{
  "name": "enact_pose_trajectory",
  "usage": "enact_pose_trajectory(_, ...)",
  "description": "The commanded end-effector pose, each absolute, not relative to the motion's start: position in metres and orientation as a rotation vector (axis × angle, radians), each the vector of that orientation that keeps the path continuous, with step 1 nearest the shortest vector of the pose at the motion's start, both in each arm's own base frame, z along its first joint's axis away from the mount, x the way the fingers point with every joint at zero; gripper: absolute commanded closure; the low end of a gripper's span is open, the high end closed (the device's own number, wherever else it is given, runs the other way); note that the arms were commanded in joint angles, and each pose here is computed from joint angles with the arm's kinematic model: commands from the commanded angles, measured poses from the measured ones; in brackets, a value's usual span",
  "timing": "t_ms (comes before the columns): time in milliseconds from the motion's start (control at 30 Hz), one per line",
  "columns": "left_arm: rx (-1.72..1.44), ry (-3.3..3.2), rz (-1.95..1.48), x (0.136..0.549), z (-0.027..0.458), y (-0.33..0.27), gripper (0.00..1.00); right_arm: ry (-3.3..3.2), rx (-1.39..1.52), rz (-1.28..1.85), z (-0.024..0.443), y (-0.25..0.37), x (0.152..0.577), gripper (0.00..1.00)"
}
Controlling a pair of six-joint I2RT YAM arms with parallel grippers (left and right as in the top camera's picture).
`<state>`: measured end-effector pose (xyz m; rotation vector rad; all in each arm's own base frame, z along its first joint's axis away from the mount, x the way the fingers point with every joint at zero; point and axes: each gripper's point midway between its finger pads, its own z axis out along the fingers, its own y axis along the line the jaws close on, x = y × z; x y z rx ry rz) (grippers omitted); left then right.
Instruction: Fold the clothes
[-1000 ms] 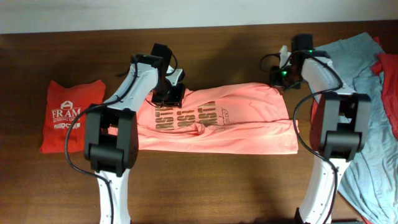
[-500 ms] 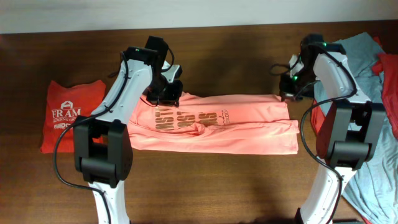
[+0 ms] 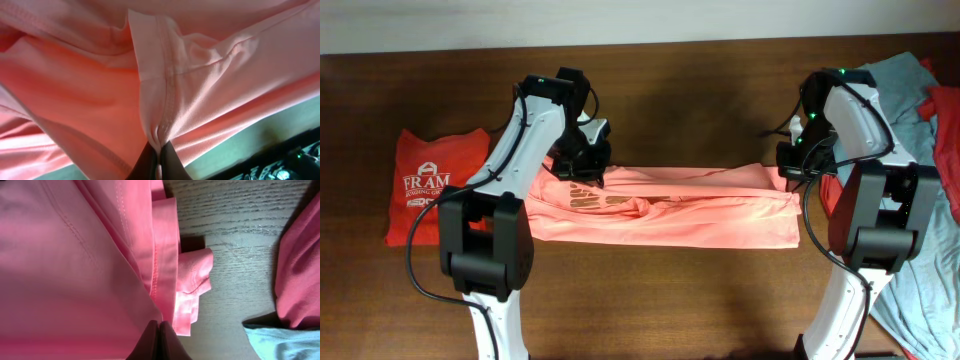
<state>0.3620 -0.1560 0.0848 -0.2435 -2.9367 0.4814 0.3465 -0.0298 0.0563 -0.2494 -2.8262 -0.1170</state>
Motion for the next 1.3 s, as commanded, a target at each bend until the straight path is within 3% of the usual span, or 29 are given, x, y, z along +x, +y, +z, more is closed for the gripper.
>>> enact_pose_trajectory(0, -0.226, -2.939, 0.493, 0.359, 0.096, -0.155, 0.85, -2.879, -0.237, -0.06, 0.073, -0.037, 0.351, 0.96)
enact_pose_trajectory(33, -0.223, -2.929, 0.488, 0.356, 0.097, -0.154, 0.79, -2.877, -0.237, -0.06, 0.073, -0.036, 0.35, 0.94)
enact_pose_trajectory(167, -0.21, -2.896, 0.473, 0.348, 0.098, -0.152, 0.74, -2.876, -0.237, -0.059, 0.073, -0.037, 0.35, 0.92)
enact_pose_trajectory(400, -0.218, -2.921, 0.485, 0.354, 0.097, -0.154, 0.74, -2.871, -0.237, -0.06, 0.073, -0.036, 0.349, 0.85)
enact_pose_trajectory(800, -0.376, -3.057, 0.556, 0.384, 0.096, -0.189, 0.76, -2.843, -0.221, -0.043, 0.075, -0.038, 0.342, 0.87)
enact_pose_trajectory(1267, -0.542, -3.049, 0.432, 0.366, 0.054, -0.214, 0.82, -2.843, -0.22, -0.042, 0.075, -0.038, 0.342, 0.87)
